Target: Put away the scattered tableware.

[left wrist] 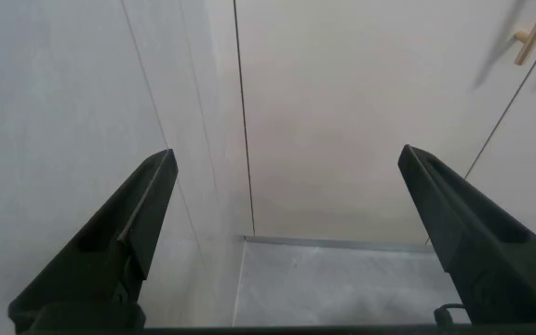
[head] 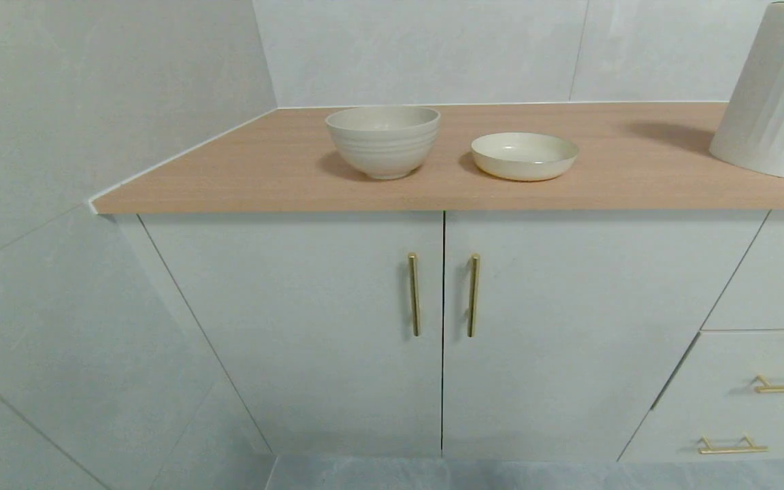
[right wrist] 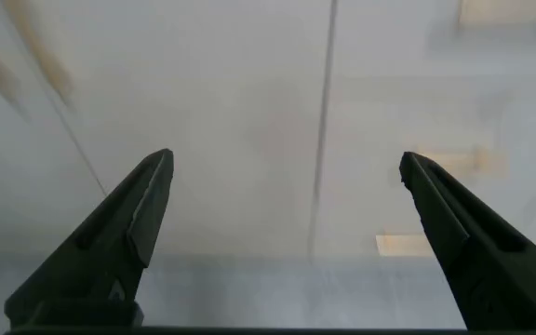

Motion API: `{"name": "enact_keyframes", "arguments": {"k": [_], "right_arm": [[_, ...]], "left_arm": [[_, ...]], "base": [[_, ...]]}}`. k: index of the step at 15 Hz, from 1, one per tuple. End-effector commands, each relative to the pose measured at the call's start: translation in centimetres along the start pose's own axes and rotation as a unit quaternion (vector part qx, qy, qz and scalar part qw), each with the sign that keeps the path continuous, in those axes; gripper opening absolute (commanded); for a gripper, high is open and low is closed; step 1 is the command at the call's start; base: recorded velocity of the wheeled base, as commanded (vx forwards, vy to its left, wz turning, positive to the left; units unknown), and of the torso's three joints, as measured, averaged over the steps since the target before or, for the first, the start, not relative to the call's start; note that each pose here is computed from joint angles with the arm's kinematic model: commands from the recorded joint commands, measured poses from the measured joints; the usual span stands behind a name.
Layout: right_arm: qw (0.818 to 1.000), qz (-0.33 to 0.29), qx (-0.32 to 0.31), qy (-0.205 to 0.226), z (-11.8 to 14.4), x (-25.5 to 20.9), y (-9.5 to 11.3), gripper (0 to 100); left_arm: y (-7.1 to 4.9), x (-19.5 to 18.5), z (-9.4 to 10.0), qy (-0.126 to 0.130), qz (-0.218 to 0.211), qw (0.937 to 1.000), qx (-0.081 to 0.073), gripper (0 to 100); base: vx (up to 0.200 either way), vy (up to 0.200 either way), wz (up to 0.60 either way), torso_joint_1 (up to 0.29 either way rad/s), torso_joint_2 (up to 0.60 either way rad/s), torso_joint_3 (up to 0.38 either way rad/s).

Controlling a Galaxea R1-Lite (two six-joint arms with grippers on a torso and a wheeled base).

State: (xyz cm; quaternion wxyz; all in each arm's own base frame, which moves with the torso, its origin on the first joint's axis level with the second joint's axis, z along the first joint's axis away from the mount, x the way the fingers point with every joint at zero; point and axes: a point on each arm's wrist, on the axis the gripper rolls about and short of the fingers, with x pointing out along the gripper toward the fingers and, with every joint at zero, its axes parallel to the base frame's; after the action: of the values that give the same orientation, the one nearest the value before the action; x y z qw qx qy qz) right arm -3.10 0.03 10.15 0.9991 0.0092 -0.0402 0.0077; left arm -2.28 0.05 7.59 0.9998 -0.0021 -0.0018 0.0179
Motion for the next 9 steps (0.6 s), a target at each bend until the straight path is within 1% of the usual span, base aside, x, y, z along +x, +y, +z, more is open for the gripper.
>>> {"name": "enact_keyframes", "arguments": {"k": [1,2,3,4,5,6,7,8,9], "right_arm": [[0.996,0.093,0.008,0.011,5.1,-0.2,0.5,100],[0.985,0.155,0.019,0.075,5.4,1.2,0.7,100],[0.972,0.188,0.035,0.134,5.3,3.0,0.9,100],[0.957,0.218,0.044,0.185,5.0,4.5,1.0,100],[0.942,0.251,0.054,0.215,5.1,5.6,1.1,100],[0.913,0.312,0.064,0.255,5.8,7.9,1.7,100],[0.895,0.345,0.069,0.272,6.4,9.9,2.5,100],[0.886,0.363,0.074,0.278,6.6,11.3,3.1,100],[0.867,0.404,0.075,0.281,6.7,14.3,5.0,100]], "left_arm": [[0.0,0.0,0.0,0.000,0.001,1.0000,0.000,100],[0.0,0.0,0.0,0.000,0.000,1.0000,0.000,100],[0.0,0.0,0.0,0.000,0.001,1.0000,0.000,100],[0.0,0.0,0.0,0.000,0.001,1.0000,0.000,100],[0.0,0.0,0.0,0.000,0.001,1.0000,0.000,100],[0.0,0.0,0.0,0.000,0.000,1.0000,0.000,100],[0.0,0.0,0.0,0.000,0.001,1.0000,0.000,100],[0.0,0.0,0.0,0.000,0.001,1.0000,0.000,100],[0.0,0.0,0.0,0.000,0.001,1.0000,0.000,100]], "base": [[0.000,0.000,0.00,0.000,0.00,0.000],[0.000,0.000,0.00,0.000,0.00,0.000],[0.000,0.000,0.00,0.000,0.00,0.000],[0.000,0.000,0.00,0.000,0.00,0.000],[0.000,0.000,0.00,0.000,0.00,0.000],[0.000,0.000,0.00,0.000,0.00,0.000],[0.000,0.000,0.00,0.000,0.00,0.000],[0.000,0.000,0.00,0.000,0.00,0.000],[0.000,0.000,0.00,0.000,0.00,0.000]]}}
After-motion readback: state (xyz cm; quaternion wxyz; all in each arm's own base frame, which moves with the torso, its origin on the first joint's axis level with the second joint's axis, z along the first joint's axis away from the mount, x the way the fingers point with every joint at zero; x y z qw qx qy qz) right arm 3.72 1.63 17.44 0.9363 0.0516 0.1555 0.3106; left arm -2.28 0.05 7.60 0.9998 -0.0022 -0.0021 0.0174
